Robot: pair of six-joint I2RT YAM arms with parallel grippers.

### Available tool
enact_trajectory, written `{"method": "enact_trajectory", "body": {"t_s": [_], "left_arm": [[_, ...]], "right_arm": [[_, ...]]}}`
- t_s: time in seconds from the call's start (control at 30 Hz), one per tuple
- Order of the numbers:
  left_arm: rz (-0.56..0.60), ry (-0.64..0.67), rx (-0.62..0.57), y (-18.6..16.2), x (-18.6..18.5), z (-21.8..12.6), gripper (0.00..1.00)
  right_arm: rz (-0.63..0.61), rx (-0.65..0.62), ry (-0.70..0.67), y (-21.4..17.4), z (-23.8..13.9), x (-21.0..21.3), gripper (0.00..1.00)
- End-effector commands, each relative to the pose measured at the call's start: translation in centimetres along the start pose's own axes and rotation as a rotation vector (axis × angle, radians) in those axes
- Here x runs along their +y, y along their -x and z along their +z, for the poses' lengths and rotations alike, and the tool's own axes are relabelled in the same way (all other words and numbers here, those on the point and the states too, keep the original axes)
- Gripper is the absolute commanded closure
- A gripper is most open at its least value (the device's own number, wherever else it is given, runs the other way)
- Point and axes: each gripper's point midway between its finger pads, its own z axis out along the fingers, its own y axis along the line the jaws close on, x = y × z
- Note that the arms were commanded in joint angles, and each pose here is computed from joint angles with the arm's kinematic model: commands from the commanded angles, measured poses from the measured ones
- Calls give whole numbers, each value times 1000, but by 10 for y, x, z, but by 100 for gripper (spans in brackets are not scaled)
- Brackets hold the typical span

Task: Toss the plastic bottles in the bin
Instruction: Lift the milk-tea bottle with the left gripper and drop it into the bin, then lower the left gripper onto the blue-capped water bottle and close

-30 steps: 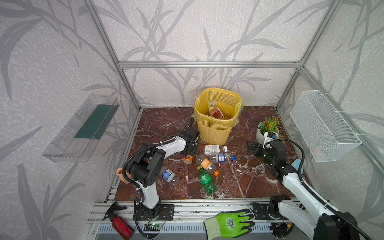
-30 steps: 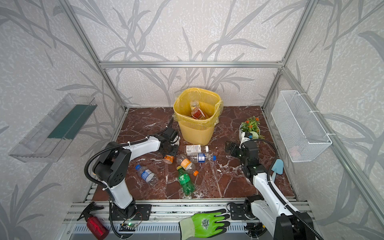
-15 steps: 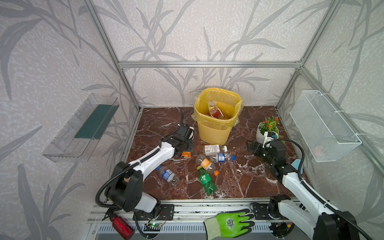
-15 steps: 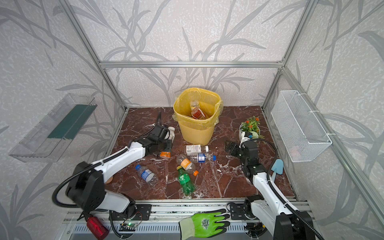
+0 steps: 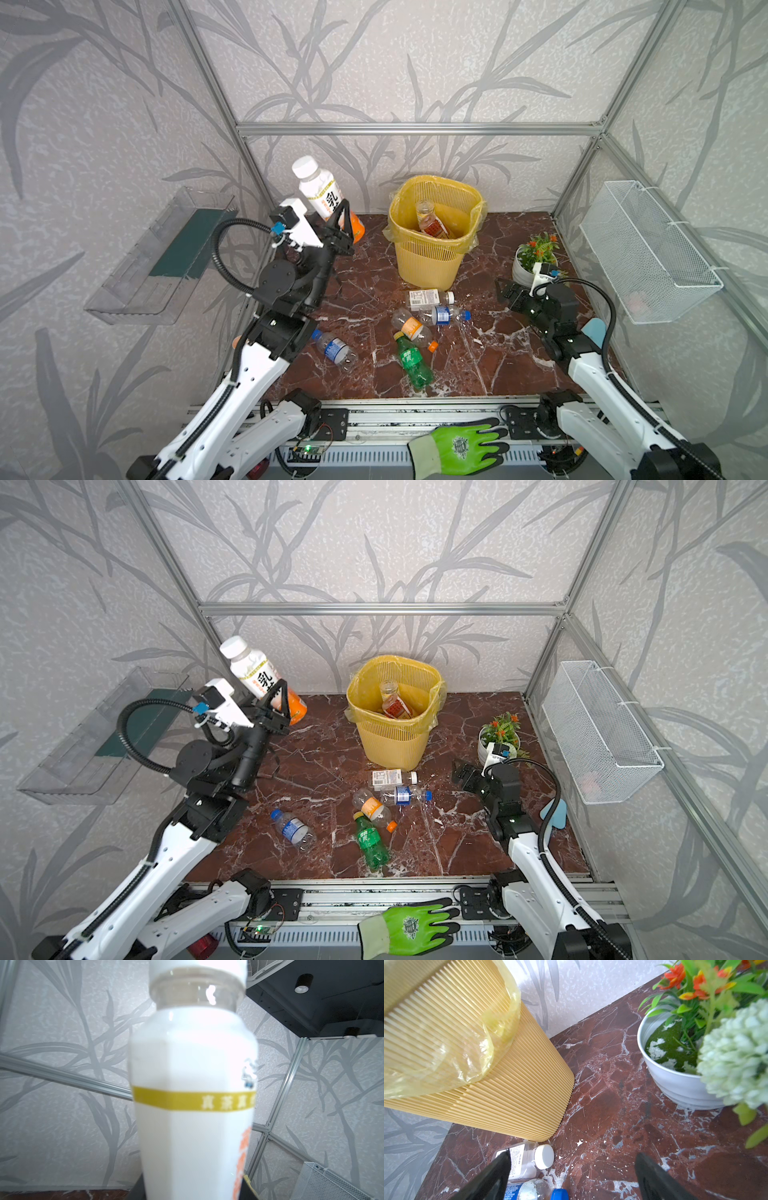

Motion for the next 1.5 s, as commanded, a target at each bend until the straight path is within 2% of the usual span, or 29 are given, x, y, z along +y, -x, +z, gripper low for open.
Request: {"method": "enact_trajectory", "body": {"t_s": [0.0,0.07,0.13,0.2,0.23,0.27,0.3,0.33,0.37,0.4,0.5,0.6,0.7,0.87,1.07,1.27,1.47], "left_arm": [[-4,-123,32,-22,-26,43,70],[-30,-162,124,-56,-35,73,68],[-28,-259,270,-99,-55,101,62],[-22,-264,447,-143,-62,121,42],[-10,-253,542,-159,-63,126,37],[-5,-245,589,-169,-64,128,33],[-2,-249,604,-170,-66,128,30],[1,-256,579,-162,-69,125,19],[18,-270,541,-154,-73,121,5],[41,-272,464,-133,-77,114,1],[100,-283,319,-87,-84,89,1],[131,-257,311,-65,-78,65,1],[134,-195,309,-65,-60,42,1],[107,24,407,-101,-7,3,1],[14,426,615,-155,72,-70,1],[-196,795,648,-180,128,-161,1],[-272,1015,712,-198,157,-235,1]], "right_arm": [[4,-10,-7,1,-4,-2,7],[2,-12,-4,1,-6,-1,7],[-1,-11,0,2,-6,1,7],[-1,-6,5,2,-6,2,7],[-3,-3,8,2,-6,3,7],[-3,-3,12,3,-6,4,7],[-3,-4,14,3,-6,4,7],[-4,-5,12,4,-7,4,7],[-7,-5,9,3,-8,4,7],[-8,-6,4,3,-8,3,7],[-13,-7,-2,2,-9,1,7],[-10,6,9,0,-6,3,7],[-2,20,33,-2,-1,6,7],[-9,36,55,-2,3,12,7],[-4,34,40,-6,6,6,7],[10,44,24,-16,11,-3,7],[13,52,7,-23,16,-10,6]]}}
